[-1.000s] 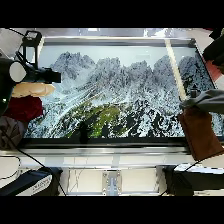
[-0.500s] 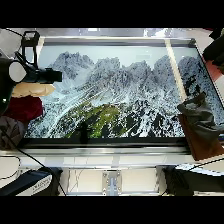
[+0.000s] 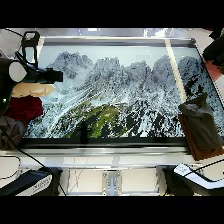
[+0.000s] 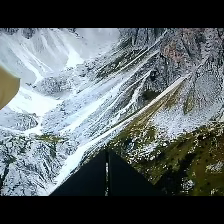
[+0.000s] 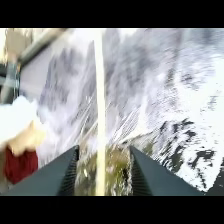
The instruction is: Fold the shirts.
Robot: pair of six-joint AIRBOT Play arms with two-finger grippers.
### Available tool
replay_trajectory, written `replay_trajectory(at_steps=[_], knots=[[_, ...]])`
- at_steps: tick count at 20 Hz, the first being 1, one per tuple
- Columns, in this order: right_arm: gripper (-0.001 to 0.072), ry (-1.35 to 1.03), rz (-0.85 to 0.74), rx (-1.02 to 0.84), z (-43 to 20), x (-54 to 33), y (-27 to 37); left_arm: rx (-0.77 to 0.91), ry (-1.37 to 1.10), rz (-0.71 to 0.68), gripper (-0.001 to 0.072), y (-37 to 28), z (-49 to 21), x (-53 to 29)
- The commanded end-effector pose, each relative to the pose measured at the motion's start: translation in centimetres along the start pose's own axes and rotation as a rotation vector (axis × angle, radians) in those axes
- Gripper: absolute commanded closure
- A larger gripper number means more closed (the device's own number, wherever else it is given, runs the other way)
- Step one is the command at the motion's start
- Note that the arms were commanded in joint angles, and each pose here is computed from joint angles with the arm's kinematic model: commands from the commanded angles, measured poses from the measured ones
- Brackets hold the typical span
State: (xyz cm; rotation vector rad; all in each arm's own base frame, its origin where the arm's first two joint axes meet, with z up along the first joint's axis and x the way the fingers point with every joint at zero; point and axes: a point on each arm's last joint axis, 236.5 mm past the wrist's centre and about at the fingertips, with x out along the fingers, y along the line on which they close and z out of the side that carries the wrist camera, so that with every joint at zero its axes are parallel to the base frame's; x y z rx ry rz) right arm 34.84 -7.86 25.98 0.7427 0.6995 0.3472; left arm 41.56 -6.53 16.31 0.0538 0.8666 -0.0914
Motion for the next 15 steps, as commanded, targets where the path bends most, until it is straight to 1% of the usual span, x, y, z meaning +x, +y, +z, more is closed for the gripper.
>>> replay_trajectory(at_steps=[1,2,3,5,7,11,15], knots=[[0.0531,0.246,-0.008,-0.266,-5.7,6.3,5.1,-0.018,0.046,-0.001,0.0697,-0.1,-1.1,0.0],[0.0635,0.323,-0.045,-0.325,-7.6,7.7,5.3,-0.027,0.076,0.002,0.0697,0.0,-1.8,0.0],[0.0693,0.391,-0.067,-0.384,-9.4,8.8,5.8,-0.027,0.085,0.003,0.0697,0.0,-2.0,0.0],[0.0693,0.466,-0.062,-0.473,-12.0,10.6,7.5,-0.028,0.085,0.003,0.0698,0.0,-2.0,0.0],[0.0693,0.475,-0.039,-0.539,-13.1,12.0,9.3,-0.027,0.085,0.003,0.0697,0.0,-2.0,0.0],[0.0693,0.476,0.007,-0.575,-14.7,13.5,12.0,-0.028,0.085,0.003,0.0697,0.0,-2.0,0.0],[0.0693,0.503,0.032,-0.602,-15.9,13.7,13.0,-0.028,0.085,0.003,0.0697,0.0,-2.0,0.0]])
